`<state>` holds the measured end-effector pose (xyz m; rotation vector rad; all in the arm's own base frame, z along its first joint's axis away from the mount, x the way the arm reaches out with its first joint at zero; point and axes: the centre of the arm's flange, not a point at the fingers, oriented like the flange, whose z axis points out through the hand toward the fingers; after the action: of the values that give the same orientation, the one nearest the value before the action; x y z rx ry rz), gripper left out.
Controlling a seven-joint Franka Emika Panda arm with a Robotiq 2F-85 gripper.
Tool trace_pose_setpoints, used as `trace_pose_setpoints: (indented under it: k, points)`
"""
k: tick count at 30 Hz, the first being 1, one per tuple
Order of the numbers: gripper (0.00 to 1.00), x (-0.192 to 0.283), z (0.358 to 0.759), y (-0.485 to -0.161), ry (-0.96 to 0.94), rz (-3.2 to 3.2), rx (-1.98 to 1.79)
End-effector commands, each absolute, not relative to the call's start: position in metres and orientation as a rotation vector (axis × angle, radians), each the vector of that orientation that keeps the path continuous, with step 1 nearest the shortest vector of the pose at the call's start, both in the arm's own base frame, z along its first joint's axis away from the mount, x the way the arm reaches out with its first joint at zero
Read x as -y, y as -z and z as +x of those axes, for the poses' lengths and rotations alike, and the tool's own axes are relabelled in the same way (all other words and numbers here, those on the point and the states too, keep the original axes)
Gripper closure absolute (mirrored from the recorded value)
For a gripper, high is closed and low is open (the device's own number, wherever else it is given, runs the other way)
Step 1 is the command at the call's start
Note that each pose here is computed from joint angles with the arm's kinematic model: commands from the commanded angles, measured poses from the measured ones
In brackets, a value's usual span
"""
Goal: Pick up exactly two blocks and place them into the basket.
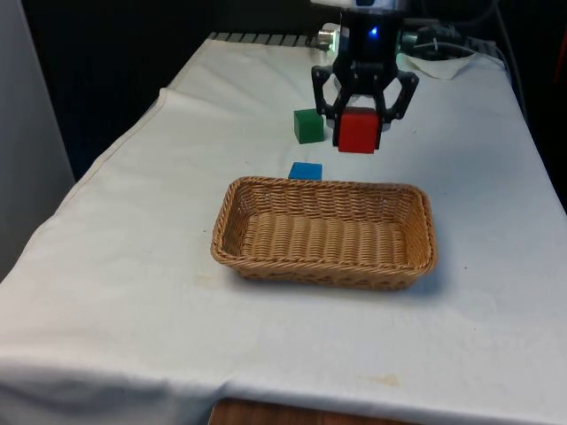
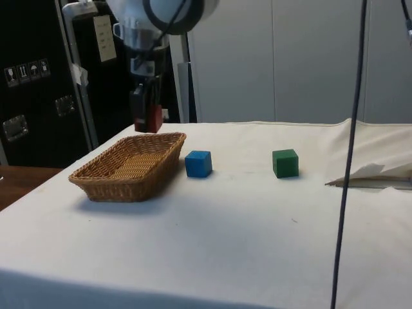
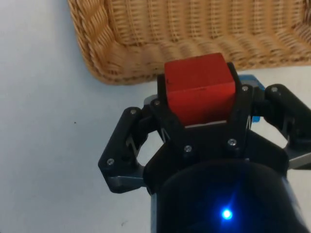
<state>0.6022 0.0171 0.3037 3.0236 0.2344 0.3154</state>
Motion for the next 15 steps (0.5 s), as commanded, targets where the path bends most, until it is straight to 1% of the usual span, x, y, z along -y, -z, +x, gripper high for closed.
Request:
trace_pose_setpoints:
  k: [1, 5, 6, 10, 14, 15]
  points:
    - [0.99, -0.021, 0.609, -0.302, -0.307, 3.032, -0.233]
    - [0.99, -0.026, 0.622, -0.297, -0.300, 3.030, -0.233]
    - [0.99, -0.024, 0.619, -0.300, -0.309, 3.021, -0.235]
    - [0.99, -0.028, 0.636, -0.282, -0.293, 3.031, -0.232]
    - [0.99, -0.029, 0.643, -0.268, -0.290, 3.034, -0.230]
    - [0.99, -0.027, 0.643, -0.270, -0.287, 3.022, -0.224]
